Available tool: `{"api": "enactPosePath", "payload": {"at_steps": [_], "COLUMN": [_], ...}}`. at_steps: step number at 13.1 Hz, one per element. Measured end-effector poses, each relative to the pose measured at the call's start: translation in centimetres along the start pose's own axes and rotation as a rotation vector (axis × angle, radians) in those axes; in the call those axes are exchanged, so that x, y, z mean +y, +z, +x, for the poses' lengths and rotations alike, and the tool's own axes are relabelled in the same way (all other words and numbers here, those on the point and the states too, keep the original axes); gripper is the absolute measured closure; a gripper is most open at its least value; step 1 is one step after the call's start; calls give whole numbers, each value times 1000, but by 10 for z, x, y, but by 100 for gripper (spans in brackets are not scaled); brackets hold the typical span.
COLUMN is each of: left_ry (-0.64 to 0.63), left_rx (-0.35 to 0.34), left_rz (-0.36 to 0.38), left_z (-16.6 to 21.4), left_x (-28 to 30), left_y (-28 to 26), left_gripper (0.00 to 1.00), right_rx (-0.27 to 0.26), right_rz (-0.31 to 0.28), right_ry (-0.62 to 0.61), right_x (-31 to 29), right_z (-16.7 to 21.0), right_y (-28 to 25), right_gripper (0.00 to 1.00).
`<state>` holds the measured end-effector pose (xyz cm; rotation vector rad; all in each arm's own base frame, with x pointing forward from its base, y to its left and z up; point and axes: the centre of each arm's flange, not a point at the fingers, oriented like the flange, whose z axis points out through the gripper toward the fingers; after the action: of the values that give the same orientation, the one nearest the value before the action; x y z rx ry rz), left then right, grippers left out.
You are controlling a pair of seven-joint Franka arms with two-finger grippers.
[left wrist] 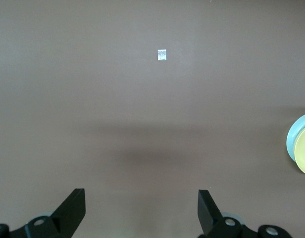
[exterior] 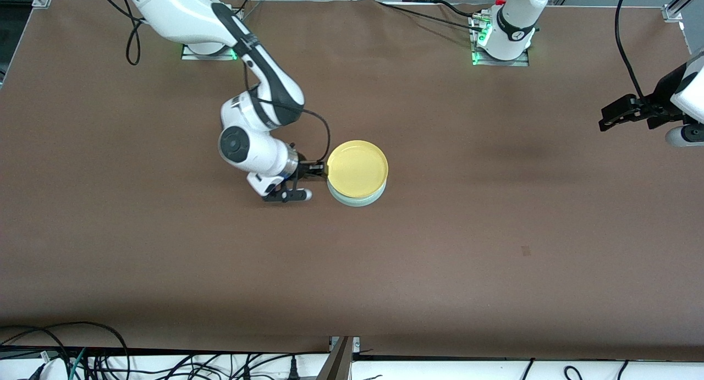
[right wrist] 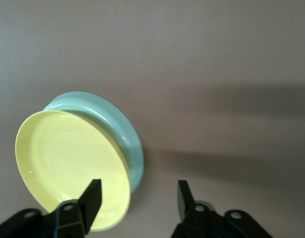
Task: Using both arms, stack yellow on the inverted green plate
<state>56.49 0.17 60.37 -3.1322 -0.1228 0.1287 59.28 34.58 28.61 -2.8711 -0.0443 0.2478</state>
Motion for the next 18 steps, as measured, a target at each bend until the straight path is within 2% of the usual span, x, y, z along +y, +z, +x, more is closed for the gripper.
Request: {"api": "enactPosePath", "payload": {"at_steps": [2, 4, 6, 9, 12, 15, 18], "left_ry": [0, 0, 0, 0, 4, 15, 18], "left_rx": [-4, -6, -5, -7, -5, -2, -1], "left_rz": [1, 1, 1, 1, 1, 1, 1], "left_z": [1, 2, 2, 2, 2, 2, 2], "left_x": [0, 0, 0, 0, 2, 8, 10], "left_y": [2, 3, 3, 4, 3, 2, 1], "left_gripper": [0, 0, 0, 0, 0, 0, 0], "right_rx": [-18, -22, -45, -73, -94, -30, 61], "right_rz": [-127, -221, -259, -268, -246, -238, -263], "right_ry": [-48, -90, -124, -116, -40, -12, -2], "right_x": [12, 26, 58, 128, 189, 202, 205], "right_z": [15, 18, 24, 26, 2, -33, -68], "right_y": [-74, -112, -136, -192, -265, -333, -390], "right_gripper": [4, 0, 0, 0, 0, 0, 0]}}
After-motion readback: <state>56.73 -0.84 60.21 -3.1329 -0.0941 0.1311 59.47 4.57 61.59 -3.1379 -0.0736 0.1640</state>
